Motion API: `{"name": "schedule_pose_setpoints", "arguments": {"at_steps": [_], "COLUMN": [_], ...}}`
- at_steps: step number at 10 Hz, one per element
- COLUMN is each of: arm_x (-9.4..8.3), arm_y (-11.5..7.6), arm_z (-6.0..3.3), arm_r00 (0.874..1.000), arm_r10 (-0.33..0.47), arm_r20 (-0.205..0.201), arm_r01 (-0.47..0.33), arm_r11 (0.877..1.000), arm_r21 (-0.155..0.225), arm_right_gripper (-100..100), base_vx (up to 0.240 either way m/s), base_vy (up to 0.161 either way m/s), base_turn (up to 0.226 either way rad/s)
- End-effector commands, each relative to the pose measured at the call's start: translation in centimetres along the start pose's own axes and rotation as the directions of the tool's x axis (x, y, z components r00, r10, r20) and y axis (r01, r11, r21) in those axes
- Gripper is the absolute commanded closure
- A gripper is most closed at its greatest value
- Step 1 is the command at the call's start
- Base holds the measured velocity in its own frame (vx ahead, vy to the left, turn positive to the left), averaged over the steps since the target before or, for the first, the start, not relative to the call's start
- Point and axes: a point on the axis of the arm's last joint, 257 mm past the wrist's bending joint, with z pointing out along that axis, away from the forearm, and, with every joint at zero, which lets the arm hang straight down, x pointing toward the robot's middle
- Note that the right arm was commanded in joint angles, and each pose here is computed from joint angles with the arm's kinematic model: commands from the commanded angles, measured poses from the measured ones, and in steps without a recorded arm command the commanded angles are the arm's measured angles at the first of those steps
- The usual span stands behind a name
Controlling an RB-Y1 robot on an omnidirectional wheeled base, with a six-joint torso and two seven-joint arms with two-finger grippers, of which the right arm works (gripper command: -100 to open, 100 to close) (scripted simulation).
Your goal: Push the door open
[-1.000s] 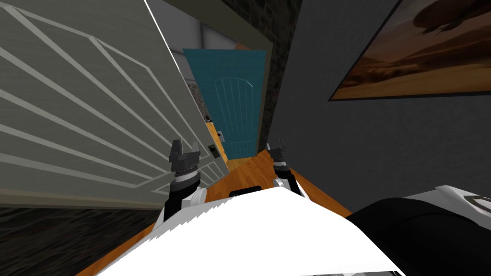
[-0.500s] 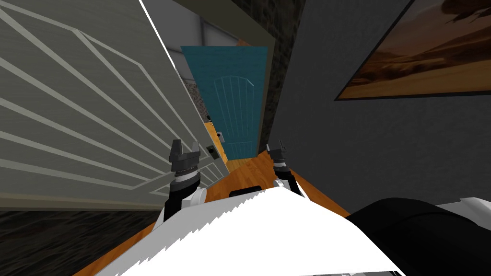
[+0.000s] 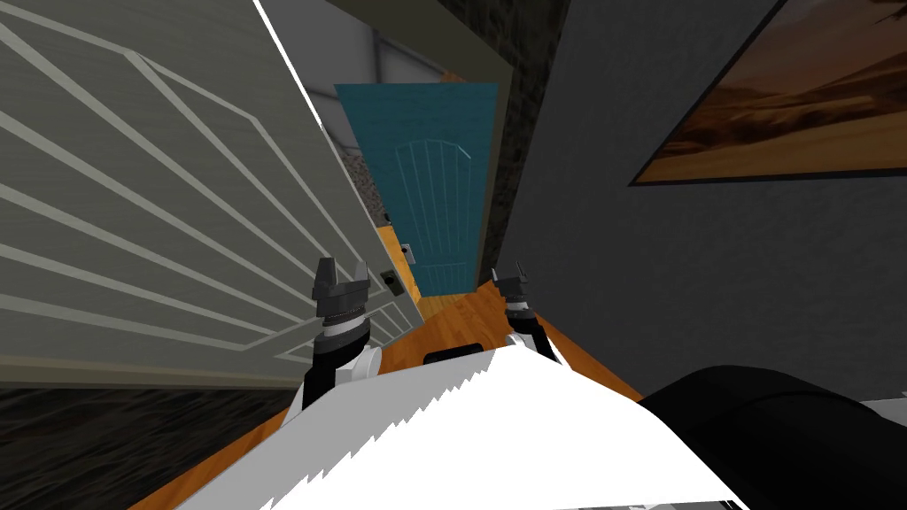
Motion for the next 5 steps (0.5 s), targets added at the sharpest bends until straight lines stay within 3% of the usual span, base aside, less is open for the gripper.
{"name": "schedule_pose_setpoints", "arguments": {"at_steps": [1, 5], "arm_x": [-0.29, -1.01], "arm_y": [-0.21, -0.68], "arm_z": [-0.18, -0.7], "arm_r00": [0.999, 0.992], "arm_r10": [0.037, 0.123], "arm_r20": [0.008, 0.03], "arm_r01": [-0.037, -0.123], "arm_r11": [0.999, 0.992], "arm_r21": [0.005, 0.016], "arm_right_gripper": [-100, -100], "base_vx": [0.046, 0.046], "base_vy": [-0.034, -0.032], "base_turn": [0.044, 0.041]}}
